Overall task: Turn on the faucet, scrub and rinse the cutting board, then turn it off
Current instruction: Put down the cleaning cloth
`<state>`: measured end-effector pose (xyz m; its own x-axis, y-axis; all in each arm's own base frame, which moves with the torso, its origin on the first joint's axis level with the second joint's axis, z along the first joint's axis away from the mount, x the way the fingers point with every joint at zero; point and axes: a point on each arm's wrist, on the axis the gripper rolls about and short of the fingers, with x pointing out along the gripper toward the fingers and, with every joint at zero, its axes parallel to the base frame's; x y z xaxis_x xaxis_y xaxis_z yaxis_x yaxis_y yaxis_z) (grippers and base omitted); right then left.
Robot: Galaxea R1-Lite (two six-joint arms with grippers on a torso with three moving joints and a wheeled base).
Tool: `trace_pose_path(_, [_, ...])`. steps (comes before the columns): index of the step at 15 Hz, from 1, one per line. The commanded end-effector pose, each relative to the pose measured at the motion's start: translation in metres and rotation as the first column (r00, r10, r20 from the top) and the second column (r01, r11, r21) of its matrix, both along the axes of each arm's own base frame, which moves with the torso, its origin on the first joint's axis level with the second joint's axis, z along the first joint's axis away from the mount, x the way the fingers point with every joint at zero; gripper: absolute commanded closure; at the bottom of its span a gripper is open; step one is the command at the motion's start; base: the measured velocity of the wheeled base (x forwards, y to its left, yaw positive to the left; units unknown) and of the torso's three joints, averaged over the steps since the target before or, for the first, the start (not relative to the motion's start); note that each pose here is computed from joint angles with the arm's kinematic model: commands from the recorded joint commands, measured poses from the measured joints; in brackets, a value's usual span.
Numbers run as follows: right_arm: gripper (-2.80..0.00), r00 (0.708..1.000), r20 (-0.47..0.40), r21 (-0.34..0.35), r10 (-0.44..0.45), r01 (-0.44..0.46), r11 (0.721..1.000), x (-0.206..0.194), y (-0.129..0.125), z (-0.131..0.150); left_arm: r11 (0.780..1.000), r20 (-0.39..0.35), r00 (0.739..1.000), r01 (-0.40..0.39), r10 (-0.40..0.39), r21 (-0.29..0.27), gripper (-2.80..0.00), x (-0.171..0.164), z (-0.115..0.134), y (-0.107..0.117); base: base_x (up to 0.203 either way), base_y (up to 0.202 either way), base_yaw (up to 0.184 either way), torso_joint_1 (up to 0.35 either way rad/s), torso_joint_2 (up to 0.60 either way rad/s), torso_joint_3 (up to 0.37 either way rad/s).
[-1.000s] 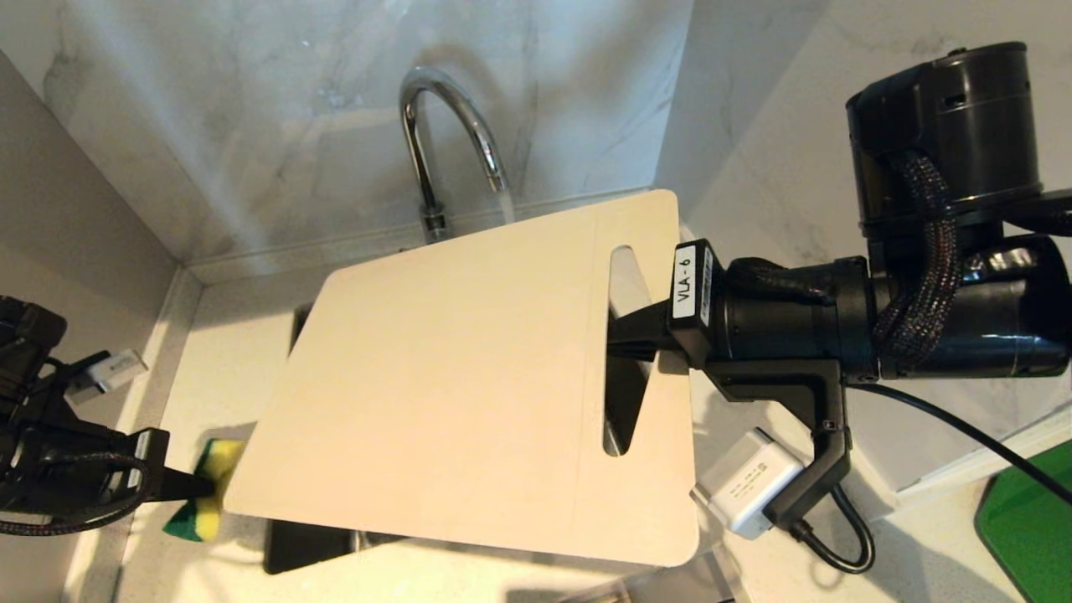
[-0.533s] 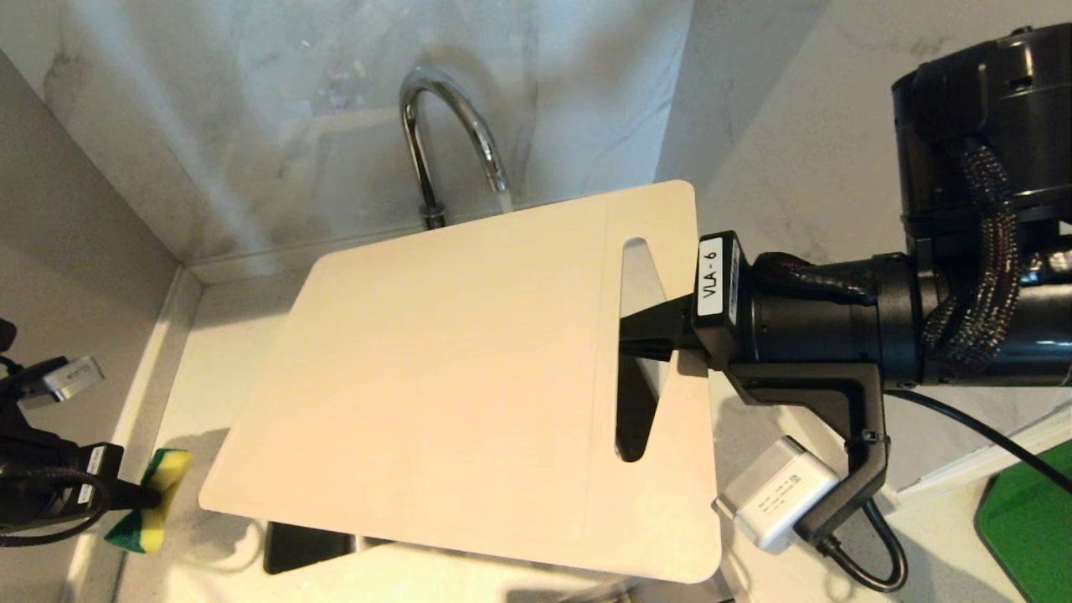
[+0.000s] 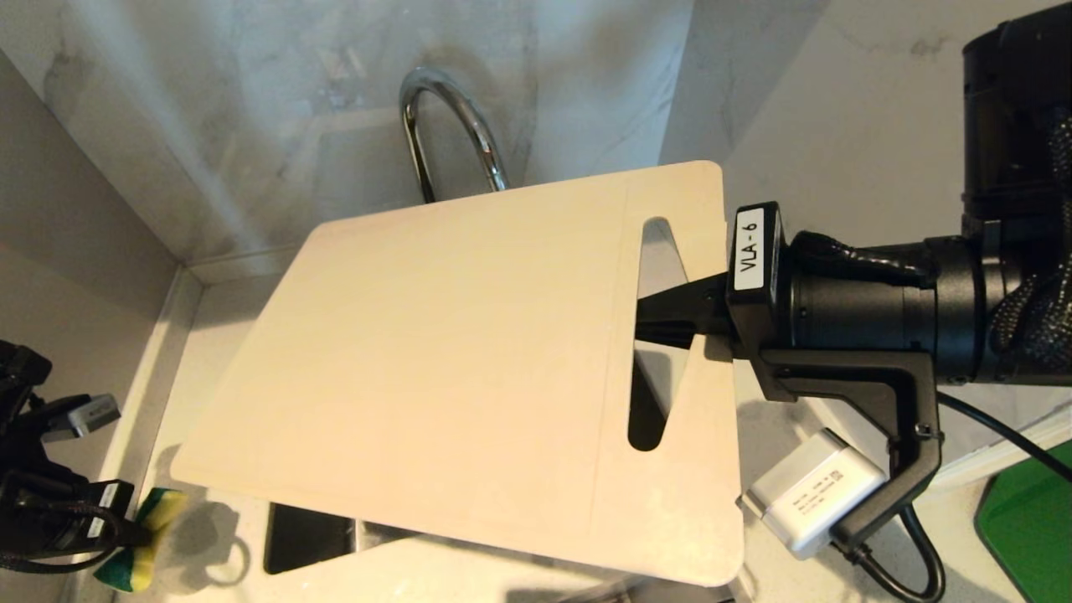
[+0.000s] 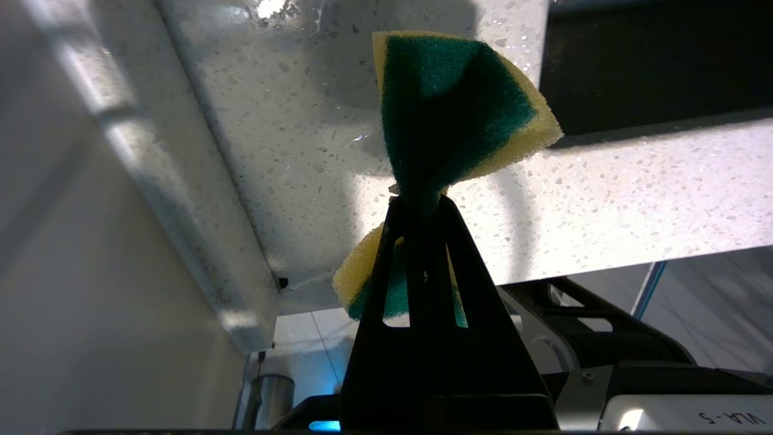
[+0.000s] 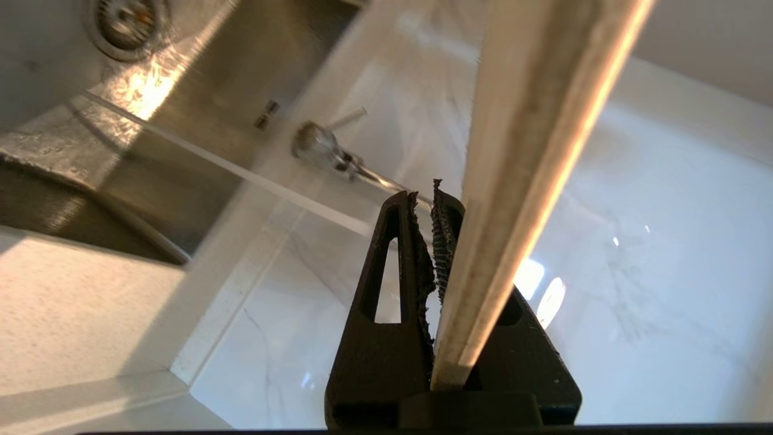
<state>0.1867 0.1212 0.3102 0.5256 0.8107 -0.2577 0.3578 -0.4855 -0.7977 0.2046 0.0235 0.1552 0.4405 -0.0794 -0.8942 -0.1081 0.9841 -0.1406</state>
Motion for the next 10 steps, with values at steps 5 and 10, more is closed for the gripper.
trace_pose_path(5, [0.00,1.000,0.007,-0.004,0.007,-0.007,1.000,-0.001,-0.001,-0.001,1.000,-0.047,0.999,-0.017,0.017,0.007,0.00,0.029,-0.025,0.004,0.000,0.000,0.000,0.000,0.00,0.000])
trace_pose_path(10, [0.00,1.000,-0.004,-0.013,0.006,-0.006,1.000,-0.001,-0.001,-0.006,0.992,0.014,0.994,-0.108,0.107,0.063,0.00,0.062,-0.021,0.008,0.000,0.000,0.000,0.000,0.00,0.000])
